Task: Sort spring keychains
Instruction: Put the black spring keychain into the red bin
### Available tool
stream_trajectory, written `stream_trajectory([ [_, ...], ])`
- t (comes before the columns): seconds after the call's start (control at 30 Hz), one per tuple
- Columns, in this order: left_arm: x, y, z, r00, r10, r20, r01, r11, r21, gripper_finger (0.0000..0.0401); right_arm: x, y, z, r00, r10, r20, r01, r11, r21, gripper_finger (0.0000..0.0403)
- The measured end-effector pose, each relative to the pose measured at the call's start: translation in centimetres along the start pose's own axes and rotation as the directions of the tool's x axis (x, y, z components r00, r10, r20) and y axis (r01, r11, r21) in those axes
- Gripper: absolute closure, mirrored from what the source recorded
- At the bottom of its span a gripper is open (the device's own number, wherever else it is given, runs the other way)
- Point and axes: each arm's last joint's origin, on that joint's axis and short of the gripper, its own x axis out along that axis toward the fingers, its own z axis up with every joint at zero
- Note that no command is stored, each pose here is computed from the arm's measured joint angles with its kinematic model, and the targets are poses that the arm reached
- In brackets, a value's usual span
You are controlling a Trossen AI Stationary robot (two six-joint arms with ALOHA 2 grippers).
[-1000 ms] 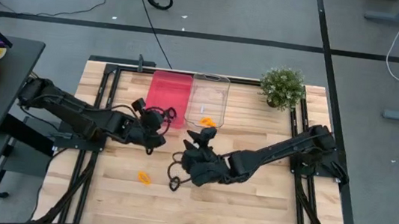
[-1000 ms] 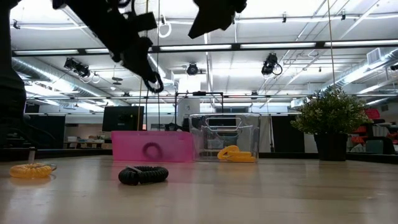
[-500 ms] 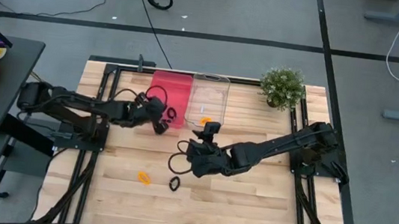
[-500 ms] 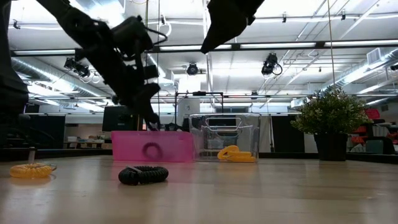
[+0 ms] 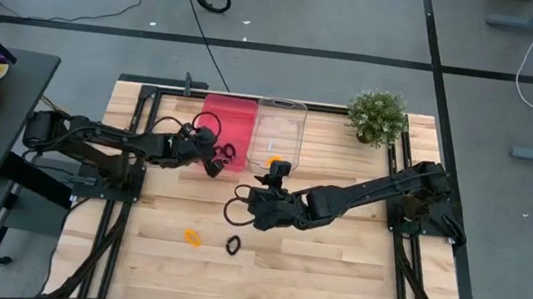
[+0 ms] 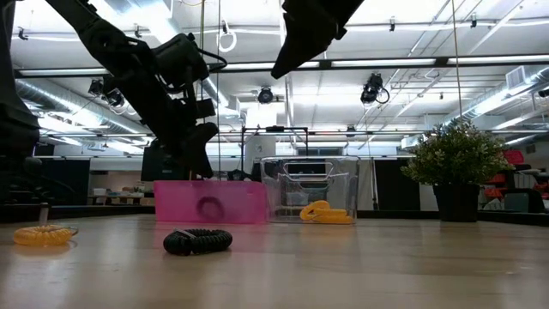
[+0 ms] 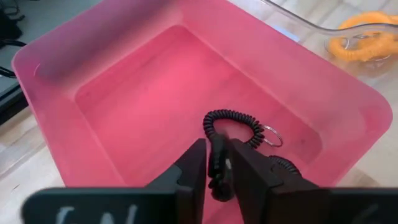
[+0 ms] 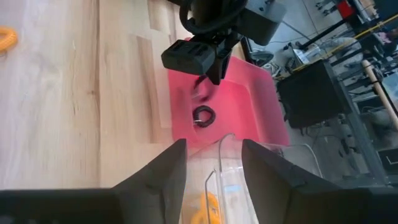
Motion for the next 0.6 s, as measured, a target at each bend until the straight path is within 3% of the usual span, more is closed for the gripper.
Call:
stream_trajectory([
  [0.3, 0.0, 0.0, 0.0, 1.000, -0.001, 0.000, 0.001, 1.000, 0.008, 0.0262, 0.0, 0.1, 0.0, 0.999, 0.032, 0.000, -0.032, 0.999, -0.003, 0.0246],
  [0.43, 0.0, -0.1, 0.0, 1.000, -0.021, -0.008, 0.021, 1.000, 0.009, 0.0247, 0.0, 0.5, 0.0, 0.980, 0.199, 0.011, -0.199, 0.980, 0.007, 0.0246],
  [0.6, -0.3, -0.4, 0.8, 0.997, -0.078, -0.014, 0.078, 0.997, 0.025, 0.0248, -0.1, 1.1, 0.2, 0.893, 0.448, 0.045, -0.449, 0.893, 0.037, 0.0246],
])
